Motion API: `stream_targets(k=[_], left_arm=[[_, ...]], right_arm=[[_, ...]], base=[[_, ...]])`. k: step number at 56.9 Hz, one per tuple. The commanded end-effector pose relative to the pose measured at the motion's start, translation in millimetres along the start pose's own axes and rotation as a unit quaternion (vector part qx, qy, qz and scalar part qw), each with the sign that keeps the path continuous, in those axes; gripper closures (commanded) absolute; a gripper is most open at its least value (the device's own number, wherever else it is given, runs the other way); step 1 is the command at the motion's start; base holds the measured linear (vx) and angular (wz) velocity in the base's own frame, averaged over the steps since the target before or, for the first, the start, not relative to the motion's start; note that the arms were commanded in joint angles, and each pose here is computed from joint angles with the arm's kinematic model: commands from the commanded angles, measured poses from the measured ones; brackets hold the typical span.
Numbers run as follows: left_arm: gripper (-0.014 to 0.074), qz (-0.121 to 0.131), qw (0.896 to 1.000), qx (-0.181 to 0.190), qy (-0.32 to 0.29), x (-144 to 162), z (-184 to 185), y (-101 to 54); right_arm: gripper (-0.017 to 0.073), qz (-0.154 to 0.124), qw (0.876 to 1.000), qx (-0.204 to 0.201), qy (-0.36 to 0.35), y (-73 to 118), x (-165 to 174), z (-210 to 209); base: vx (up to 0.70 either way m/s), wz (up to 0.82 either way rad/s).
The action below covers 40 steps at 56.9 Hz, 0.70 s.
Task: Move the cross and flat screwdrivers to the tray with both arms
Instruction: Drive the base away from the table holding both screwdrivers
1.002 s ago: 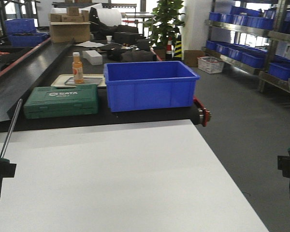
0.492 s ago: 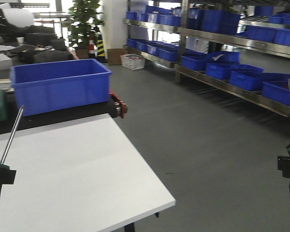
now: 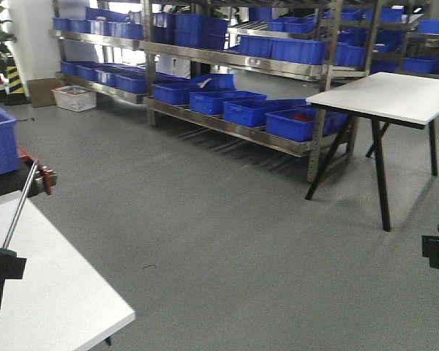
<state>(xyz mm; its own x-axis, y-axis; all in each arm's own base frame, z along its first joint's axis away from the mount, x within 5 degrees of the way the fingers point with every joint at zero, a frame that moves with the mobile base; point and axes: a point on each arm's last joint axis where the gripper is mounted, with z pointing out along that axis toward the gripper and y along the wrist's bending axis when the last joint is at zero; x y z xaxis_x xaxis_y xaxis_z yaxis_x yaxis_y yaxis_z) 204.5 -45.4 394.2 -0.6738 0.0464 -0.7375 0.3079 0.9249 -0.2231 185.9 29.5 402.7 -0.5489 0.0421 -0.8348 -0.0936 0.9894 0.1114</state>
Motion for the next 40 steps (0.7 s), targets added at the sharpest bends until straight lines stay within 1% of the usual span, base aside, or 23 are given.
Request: stream_targets(k=[1,21,40], left_arm=[[0.0594,-0.001,0.998,0.009,-0.056,-11.7,-13.3,-6.9],[0.0594,-0.001,0.998,0.009,-0.056,-11.7,-13.3,-6.9],[0.0594,-0.001,0.998,0.009,-0.055,-11.5,-13.3,-6.9]], right_arm=[[0.0568,-0.003,0.998,-0.005,-0.062,0.8,-14.5,-10.5],[0.0568,-0.003,0.998,-0.005,-0.062,0.8,-14.5,-10.5],[0.0568,-0.003,0.998,-0.005,-0.063,0.8,-14.6,-10.5]], base=[[0.14,-0.53],[0.19,-0.52],[0.29,-0.44]])
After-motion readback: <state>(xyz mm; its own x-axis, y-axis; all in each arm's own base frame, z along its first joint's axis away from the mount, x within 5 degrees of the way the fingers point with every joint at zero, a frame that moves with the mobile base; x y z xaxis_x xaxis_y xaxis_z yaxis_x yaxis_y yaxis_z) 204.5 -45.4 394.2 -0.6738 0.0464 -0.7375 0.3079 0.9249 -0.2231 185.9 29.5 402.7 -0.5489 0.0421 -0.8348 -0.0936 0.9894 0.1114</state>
